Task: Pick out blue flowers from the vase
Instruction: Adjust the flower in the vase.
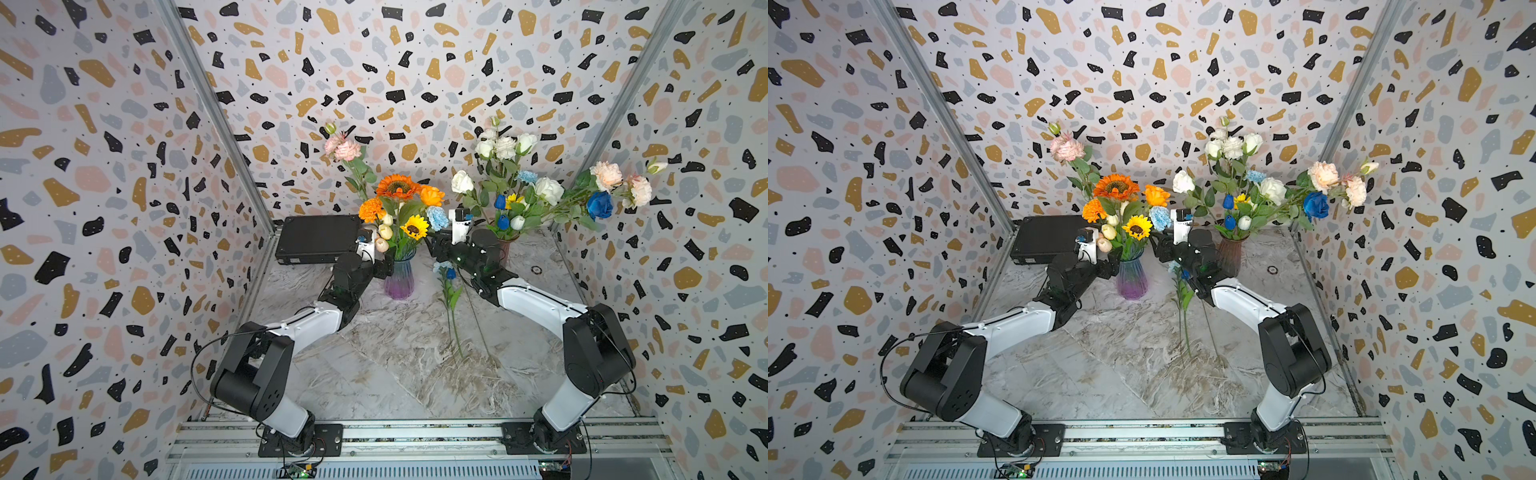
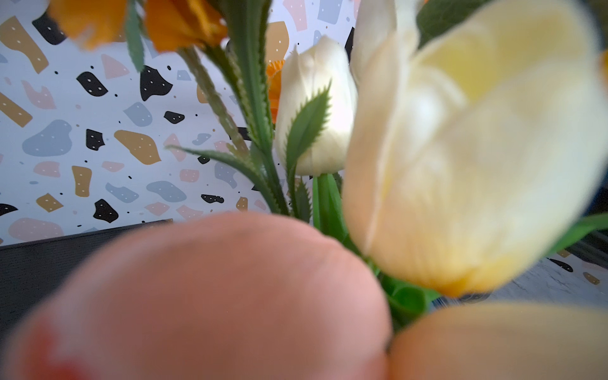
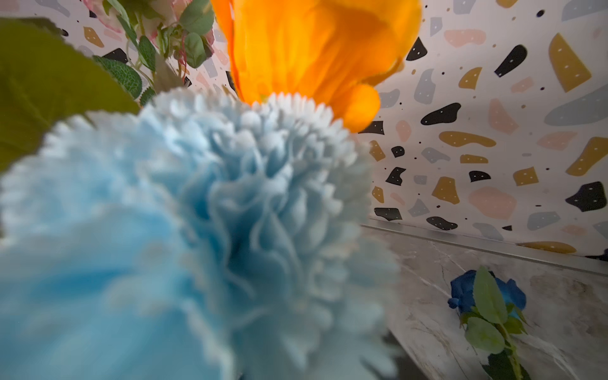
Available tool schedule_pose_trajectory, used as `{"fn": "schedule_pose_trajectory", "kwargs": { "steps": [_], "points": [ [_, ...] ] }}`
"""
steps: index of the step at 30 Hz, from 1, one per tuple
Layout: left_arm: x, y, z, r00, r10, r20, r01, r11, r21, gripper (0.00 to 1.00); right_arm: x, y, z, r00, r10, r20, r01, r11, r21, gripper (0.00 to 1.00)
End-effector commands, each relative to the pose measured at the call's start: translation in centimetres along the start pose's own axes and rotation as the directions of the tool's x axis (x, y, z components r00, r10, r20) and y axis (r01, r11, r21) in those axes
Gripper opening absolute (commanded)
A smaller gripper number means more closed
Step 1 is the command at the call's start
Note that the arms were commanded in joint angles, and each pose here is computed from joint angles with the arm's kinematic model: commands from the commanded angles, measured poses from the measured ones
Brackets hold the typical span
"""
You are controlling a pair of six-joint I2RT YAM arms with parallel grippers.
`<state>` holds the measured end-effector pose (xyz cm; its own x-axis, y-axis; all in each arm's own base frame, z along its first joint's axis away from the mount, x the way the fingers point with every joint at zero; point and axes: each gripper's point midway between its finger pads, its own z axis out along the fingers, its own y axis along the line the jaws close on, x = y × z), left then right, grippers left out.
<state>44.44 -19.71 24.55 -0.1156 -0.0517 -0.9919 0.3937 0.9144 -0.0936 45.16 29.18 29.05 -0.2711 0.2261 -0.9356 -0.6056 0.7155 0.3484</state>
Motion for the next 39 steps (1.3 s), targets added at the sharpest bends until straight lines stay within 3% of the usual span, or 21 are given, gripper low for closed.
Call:
{"fn": "schedule_pose_trajectory", "kwargs": {
  "steps": [1, 11, 16, 25, 31, 35, 39],
  "points": [
    [-1.4, 0.2, -0.3, 0.999, 0.011, 0.039, -0.011, 1.0, -0.001, 0.83, -3.2, 1.4, 0.2, 0.996, 0.005, 0.09, 0.0, 0.998, -0.055, 0.55],
    [-1.2, 0.2, -0.4, 0.999, 0.012, 0.034, -0.012, 1.0, 0.003, 0.84, -2.7, 1.7, 1.0, 0.995, 0.046, 0.09, -0.037, 0.994, -0.098, 0.5],
    [-1.2, 0.2, -0.4, 0.999, 0.014, 0.033, -0.014, 1.0, 0.002, 0.84, -3.0, 2.3, 1.2, 0.993, 0.067, 0.098, -0.053, 0.989, -0.138, 0.37],
    [-1.3, 0.3, -0.4, 0.999, 0.016, 0.028, -0.016, 1.0, 0.004, 0.84, -3.6, 2.7, 1.5, 0.99, 0.074, 0.119, -0.054, 0.985, -0.161, 0.32],
    [-1.3, 0.3, -0.4, 1.0, 0.011, 0.029, -0.011, 1.0, 0.008, 0.84, -3.5, 2.6, 1.9, 0.99, 0.077, 0.116, -0.058, 0.985, -0.164, 0.18],
    [-1.3, 0.4, -0.4, 1.0, 0.01, 0.028, -0.01, 1.0, 0.006, 0.84, -4.1, 2.9, 1.0, 0.991, 0.055, 0.123, -0.035, 0.987, -0.159, 0.1],
    [-1.5, 0.6, -0.3, 1.0, 0.009, 0.028, -0.009, 1.0, -0.004, 0.84, -5.6, 3.7, -0.8, 0.989, 0.014, 0.147, 0.008, 0.989, -0.148, 0.09]
  ]
}}
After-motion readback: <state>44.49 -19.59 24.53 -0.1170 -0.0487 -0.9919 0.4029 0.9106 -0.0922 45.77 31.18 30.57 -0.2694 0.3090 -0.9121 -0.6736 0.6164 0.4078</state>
